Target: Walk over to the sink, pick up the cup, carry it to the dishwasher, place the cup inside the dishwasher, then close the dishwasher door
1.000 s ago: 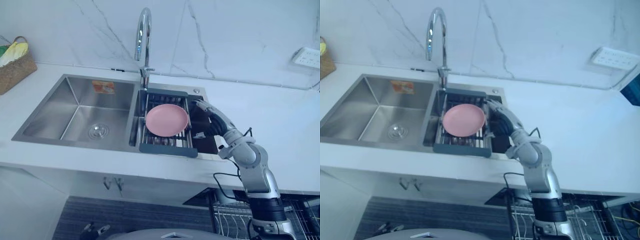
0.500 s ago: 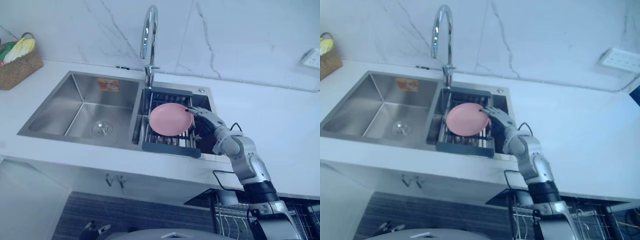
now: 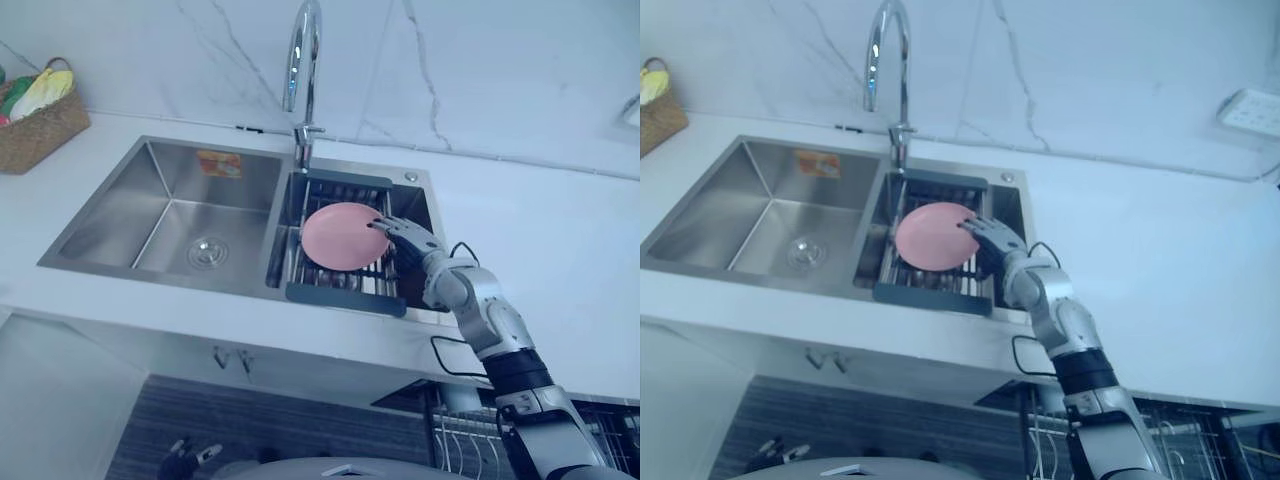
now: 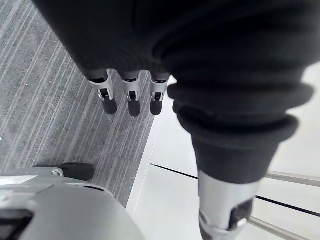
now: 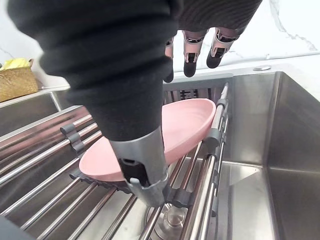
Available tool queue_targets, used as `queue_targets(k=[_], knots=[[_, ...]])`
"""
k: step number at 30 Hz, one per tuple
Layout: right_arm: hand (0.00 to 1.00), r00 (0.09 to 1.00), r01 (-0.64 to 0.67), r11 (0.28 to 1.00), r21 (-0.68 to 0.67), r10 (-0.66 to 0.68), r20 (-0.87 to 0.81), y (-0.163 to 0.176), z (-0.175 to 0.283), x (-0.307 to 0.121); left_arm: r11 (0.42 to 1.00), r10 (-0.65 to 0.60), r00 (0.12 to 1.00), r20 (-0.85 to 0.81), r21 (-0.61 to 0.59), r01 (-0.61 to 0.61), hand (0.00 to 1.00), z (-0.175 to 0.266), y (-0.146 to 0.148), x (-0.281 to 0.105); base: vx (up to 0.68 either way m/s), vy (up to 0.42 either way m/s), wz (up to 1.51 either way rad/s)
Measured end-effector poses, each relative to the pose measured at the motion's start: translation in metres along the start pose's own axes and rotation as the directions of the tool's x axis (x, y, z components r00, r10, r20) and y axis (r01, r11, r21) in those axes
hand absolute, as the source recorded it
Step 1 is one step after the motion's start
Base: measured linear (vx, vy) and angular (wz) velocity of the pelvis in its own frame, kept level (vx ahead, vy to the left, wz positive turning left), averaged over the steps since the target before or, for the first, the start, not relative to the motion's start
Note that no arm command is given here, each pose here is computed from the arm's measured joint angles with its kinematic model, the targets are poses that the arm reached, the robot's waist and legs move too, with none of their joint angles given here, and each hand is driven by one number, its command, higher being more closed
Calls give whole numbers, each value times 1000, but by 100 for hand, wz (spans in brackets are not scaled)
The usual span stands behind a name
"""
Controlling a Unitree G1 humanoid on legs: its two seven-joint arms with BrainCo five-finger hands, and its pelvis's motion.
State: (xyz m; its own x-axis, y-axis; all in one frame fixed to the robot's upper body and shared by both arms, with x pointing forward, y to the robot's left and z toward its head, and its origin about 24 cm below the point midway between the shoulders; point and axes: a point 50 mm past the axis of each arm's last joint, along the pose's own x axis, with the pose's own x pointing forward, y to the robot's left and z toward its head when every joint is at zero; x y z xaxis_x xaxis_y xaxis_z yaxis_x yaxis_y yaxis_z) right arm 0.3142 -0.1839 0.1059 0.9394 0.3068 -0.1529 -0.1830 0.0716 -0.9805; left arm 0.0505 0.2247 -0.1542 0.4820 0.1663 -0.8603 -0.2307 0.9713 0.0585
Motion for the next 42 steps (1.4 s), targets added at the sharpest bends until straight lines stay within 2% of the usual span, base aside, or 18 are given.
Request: queue_targets(k=[7, 12, 23, 42], knots=[[0, 999, -43, 999, -34, 42, -9, 10, -2, 7, 1000, -11, 1000, 5, 1, 11, 0, 1, 0, 0, -37, -9, 4], [0, 1000, -13, 999, -43, 12, -12, 9, -3, 7, 1000, -11, 1000, 11, 2, 11, 0, 1, 0, 0, -32, -7, 9], [0, 998, -46, 996, -71, 43, -39, 22, -7, 11, 1000, -6, 999, 35, 0, 6, 0, 1, 2, -3, -11, -2, 2], [0, 995, -90, 994, -54, 87, -54, 41, -6, 15, 1000, 0, 999, 33, -13, 1, 0, -2, 3, -4, -13, -2, 4]])
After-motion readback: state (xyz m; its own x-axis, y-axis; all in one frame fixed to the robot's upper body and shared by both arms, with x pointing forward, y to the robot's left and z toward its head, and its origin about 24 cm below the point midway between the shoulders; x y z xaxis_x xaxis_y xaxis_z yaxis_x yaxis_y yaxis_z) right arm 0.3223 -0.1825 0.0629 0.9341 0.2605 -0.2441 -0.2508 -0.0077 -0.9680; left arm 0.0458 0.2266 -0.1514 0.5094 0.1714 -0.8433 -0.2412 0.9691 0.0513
